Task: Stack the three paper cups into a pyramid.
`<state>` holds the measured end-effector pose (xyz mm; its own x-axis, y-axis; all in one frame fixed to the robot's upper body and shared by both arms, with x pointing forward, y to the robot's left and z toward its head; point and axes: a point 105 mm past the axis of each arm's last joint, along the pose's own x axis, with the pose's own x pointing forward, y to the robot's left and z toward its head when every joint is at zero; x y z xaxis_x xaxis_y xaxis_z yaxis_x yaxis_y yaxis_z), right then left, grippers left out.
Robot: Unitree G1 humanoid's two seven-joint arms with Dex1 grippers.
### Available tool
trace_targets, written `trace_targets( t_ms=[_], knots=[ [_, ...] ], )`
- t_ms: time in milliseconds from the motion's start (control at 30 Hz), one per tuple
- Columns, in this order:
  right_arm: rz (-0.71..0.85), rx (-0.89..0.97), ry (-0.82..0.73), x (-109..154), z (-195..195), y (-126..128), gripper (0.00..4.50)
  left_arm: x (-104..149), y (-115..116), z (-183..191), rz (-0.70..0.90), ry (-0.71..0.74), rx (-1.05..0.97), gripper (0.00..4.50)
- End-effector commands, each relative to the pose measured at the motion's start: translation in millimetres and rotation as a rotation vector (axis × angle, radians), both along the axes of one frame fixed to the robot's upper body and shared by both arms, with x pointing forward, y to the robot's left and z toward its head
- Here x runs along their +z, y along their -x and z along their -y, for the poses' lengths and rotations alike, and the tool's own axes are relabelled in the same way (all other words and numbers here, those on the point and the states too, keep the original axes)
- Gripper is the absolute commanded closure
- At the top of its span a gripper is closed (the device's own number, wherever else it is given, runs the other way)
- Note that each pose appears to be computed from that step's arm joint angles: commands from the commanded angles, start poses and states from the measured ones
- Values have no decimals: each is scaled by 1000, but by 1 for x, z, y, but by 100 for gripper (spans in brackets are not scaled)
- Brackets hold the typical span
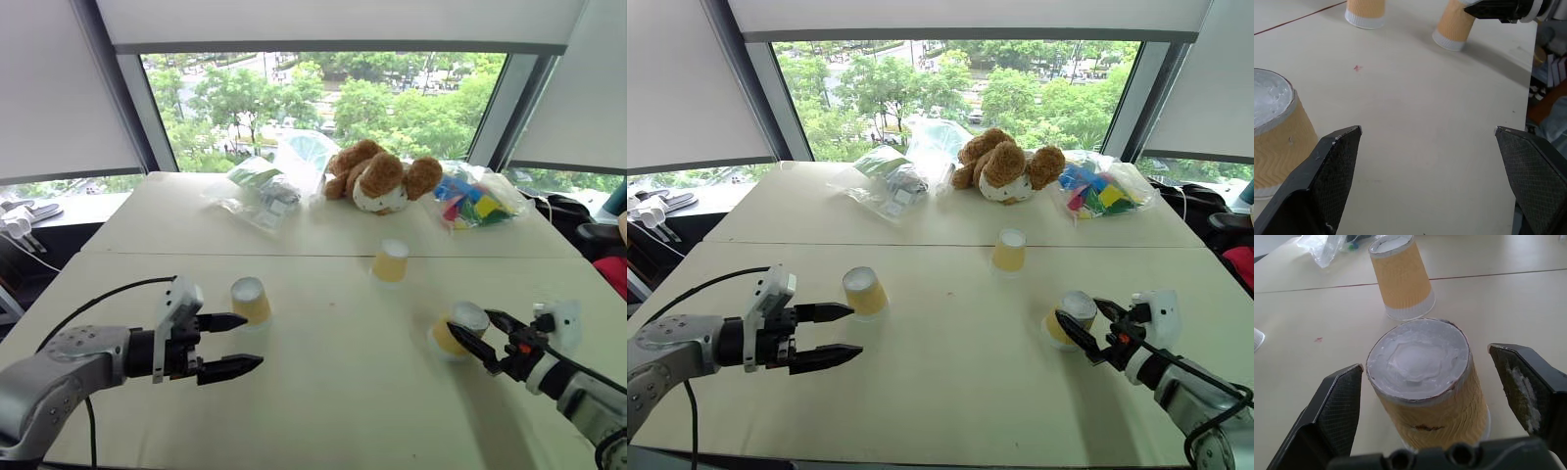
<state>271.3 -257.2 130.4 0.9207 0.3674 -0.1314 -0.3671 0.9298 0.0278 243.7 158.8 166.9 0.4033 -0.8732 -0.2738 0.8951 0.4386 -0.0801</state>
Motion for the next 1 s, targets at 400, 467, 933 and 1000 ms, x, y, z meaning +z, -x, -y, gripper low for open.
trace_targets(
  t_ms=[400,467,933,1000],
  knots=[
    [106,132,20,28,-29,-10,231,5,1,0,46,-9,8,0],
    [112,260,35,37,-59,-9,231,5,0,1,47,-9,6,0],
    [86,660,75,25,-167,-27,231,-2,8,6,29,-39,-10,0],
    [73,668,100,17,-170,-31,231,-3,10,5,30,-41,-4,0]
  ],
)
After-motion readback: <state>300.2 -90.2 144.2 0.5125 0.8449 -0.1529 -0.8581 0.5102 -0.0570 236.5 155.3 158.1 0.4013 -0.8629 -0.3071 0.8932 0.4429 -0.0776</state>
